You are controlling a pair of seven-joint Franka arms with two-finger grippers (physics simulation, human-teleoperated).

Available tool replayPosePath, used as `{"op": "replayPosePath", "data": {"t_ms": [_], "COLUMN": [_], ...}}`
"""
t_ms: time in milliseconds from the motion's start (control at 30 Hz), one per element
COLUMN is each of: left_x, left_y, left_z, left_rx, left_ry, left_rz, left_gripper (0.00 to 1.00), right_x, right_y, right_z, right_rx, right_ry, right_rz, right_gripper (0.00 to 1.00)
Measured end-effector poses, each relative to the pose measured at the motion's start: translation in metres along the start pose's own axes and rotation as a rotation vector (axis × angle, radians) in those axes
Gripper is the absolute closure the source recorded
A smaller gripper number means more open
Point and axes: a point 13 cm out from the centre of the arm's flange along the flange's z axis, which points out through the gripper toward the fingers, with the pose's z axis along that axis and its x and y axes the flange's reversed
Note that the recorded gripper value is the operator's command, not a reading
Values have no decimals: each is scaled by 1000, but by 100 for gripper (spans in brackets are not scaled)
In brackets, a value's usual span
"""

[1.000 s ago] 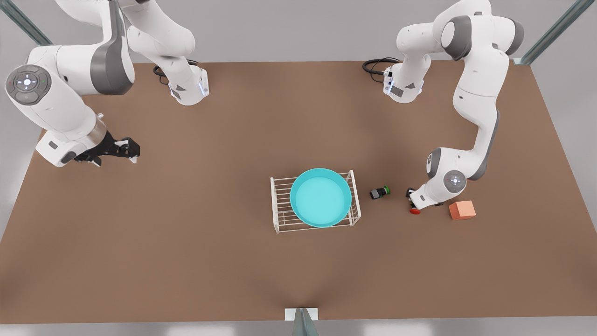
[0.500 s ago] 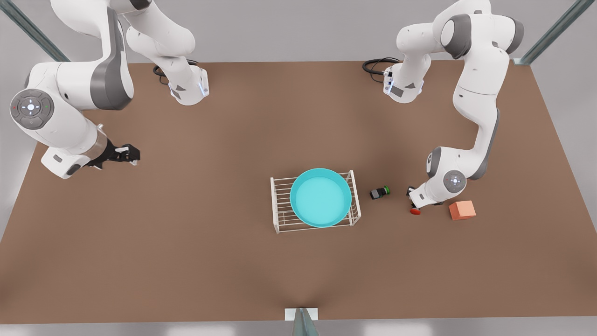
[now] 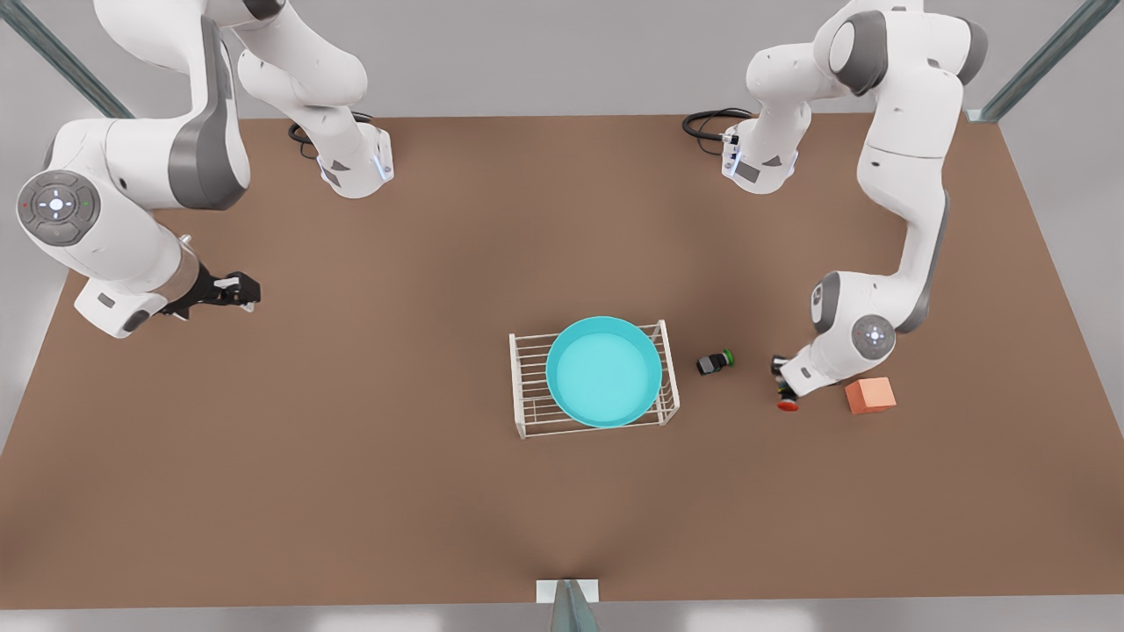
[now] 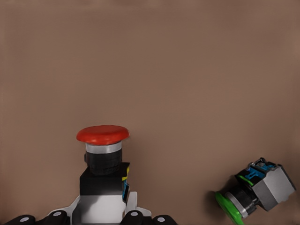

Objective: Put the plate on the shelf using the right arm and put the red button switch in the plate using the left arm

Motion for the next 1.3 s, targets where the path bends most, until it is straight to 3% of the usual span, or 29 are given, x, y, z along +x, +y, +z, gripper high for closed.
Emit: {"op": "replayPosePath", "data": {"t_ms": [167, 333, 467, 567, 600, 633, 800, 967, 1133, 1300], "left_x": [-52, -65, -62, -72, -73, -74, -79, -91, -32, 8], "left_y": [-47, -191, -327, -357, -357, -356, -347, -186, -139, -128], "left_z": [-99, -180, -183, -157, -151, -143, -143, -308, -370, -361], "left_rx": [48, 86, 133, 121, 114, 105, 93, 7, -106, -153], "left_ry": [-155, -201, -177, -153, -147, -140, -152, -218, -74, 116], "left_rz": [-66, 1, 22, -47, -79, -109, -246, -436, -369, -263], "left_gripper": [52, 52, 52, 52, 49, 0, 0, 0, 0, 0], "right_x": [-2, -2, -3, -3, -3, -3, -3, -3, -3, -3], "right_y": [-2, -5, -8, -8, -8, -9, -14, -14, -15, -16], "right_z": [2, 2, 2, 2, 2, 2, 4, 4, 4, 4], "right_rx": [0, -2, 0, 1, 1, 1, 0, 0, -1, 2], "right_ry": [-2, -3, -6, -7, -7, -7, -6, -5, -5, -5], "right_rz": [0, 1, 5, 3, 3, 6, 11, 11, 12, 11], "right_gripper": [0, 0, 0, 0, 0, 0, 0, 0, 0, 0]}}
